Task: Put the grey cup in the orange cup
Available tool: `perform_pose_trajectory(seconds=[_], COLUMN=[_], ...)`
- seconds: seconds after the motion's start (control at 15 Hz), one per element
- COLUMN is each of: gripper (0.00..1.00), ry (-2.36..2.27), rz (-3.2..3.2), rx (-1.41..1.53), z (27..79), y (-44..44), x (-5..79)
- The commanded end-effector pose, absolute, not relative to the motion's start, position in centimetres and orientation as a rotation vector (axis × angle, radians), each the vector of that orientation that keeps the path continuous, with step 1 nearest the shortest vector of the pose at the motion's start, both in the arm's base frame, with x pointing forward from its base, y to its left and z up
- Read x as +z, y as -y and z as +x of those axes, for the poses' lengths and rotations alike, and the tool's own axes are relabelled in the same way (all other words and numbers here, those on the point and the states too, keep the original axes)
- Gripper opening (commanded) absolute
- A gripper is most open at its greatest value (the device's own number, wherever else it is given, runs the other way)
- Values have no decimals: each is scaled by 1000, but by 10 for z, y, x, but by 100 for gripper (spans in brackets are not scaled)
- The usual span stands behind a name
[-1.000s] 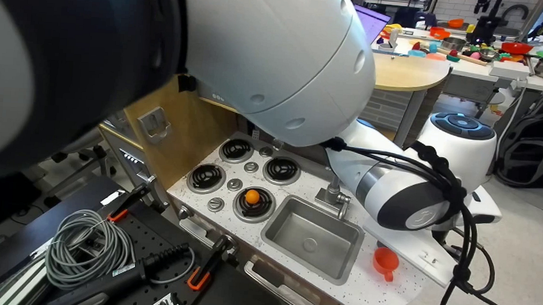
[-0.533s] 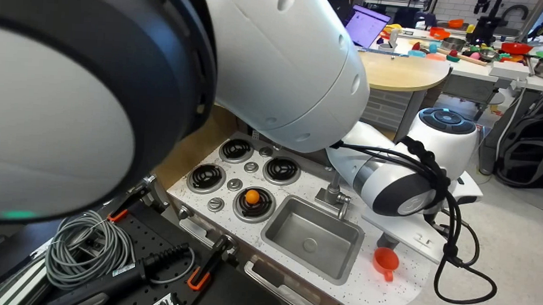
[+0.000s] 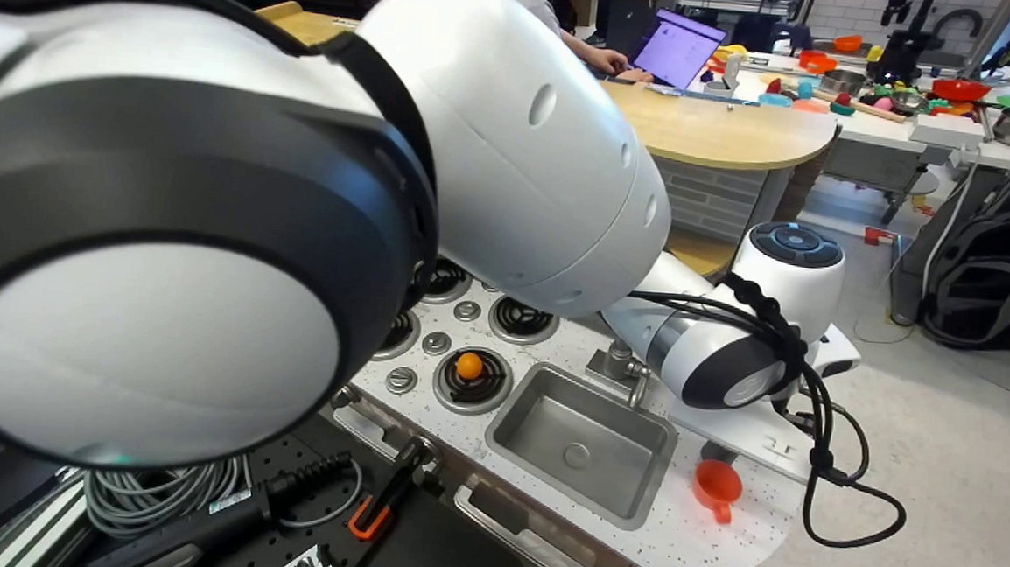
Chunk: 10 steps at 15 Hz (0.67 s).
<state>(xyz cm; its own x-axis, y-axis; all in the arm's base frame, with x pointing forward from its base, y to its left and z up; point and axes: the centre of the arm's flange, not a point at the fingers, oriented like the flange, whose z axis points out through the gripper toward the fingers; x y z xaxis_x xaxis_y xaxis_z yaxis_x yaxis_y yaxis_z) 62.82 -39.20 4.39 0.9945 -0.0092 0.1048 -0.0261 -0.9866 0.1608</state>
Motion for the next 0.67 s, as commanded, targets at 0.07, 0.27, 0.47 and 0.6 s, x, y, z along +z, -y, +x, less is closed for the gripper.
perform_pose_trajectory(seconds=[0.07,0.27,0.47,0.6], gripper=[100,100,75,66], ry=[-60,-82,-93,-91], rz=[2964,2959,2961,2959], rx=[171,157,158,155], z=[645,649,651,652], y=[402,402,402,403], x=[17,6,-1,-4])
